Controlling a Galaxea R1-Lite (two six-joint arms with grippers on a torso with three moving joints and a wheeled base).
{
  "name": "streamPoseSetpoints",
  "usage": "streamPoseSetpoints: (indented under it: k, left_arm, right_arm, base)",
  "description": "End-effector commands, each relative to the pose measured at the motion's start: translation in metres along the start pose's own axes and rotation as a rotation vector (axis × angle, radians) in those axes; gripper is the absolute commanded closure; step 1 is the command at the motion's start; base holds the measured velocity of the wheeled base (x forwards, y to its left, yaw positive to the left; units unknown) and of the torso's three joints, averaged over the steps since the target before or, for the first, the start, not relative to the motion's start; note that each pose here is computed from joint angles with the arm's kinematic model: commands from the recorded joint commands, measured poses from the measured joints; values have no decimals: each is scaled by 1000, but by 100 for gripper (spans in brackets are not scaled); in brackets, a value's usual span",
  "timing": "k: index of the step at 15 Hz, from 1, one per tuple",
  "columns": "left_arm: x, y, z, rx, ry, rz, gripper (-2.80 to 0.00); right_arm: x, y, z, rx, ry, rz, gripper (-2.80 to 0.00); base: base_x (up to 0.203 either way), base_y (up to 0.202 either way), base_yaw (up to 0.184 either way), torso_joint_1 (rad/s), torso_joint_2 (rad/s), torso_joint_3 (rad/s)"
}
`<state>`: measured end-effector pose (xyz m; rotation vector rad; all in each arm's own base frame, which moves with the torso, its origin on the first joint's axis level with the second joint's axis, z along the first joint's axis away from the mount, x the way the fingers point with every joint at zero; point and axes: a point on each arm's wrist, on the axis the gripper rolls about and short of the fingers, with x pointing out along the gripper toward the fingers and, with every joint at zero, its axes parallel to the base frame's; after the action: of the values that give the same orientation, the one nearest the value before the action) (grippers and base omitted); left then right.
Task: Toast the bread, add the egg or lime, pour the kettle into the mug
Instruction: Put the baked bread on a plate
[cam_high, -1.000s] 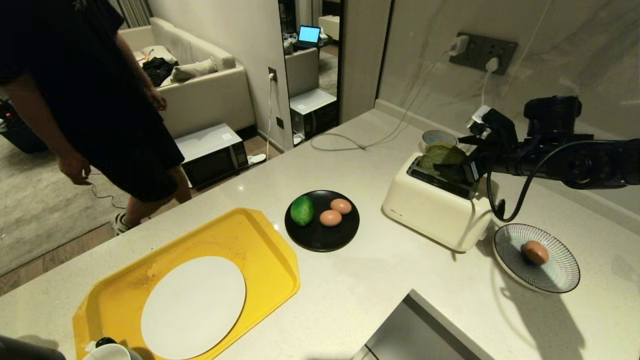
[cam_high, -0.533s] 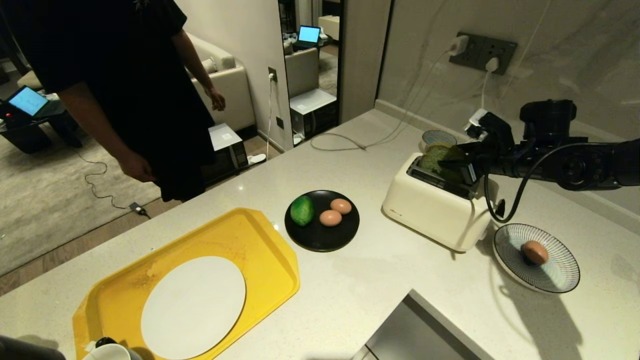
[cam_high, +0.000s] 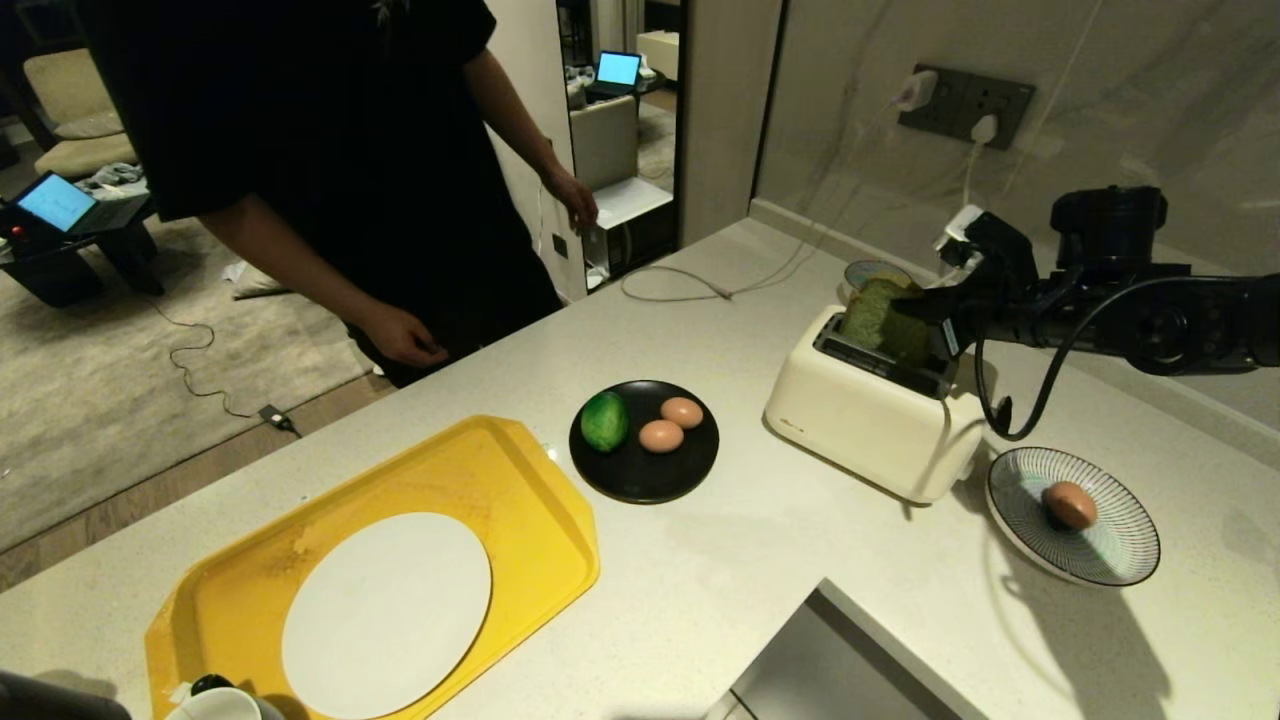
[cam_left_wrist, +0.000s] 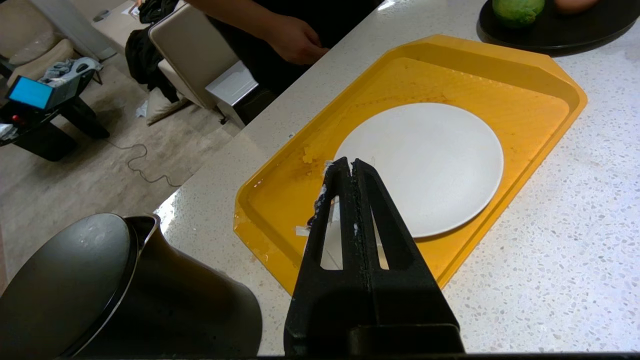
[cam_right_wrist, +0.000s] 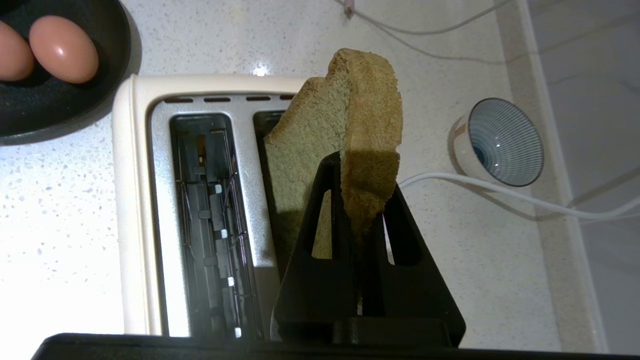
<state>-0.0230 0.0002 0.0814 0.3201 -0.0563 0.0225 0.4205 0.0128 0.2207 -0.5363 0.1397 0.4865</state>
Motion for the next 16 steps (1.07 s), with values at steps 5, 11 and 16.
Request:
streamPoseSetpoints:
  k: [5,11,16]
  left_arm:
    - [0,0,0,2,-1,1,0]
    - [0,0,0,2,-1,1,0]
    - [0,0,0,2,-1,1,0]
  right_arm:
    - [-40,0,31,-20,-54,-30,0]
    - [-89,5,63,-14,-49,-26,0]
    - [-131,8,88,2,-62,-41,0]
  base:
    - [0,0,0,0,0,0]
    - [0,0,0,0,0,0]
    - [0,0,0,0,0,0]
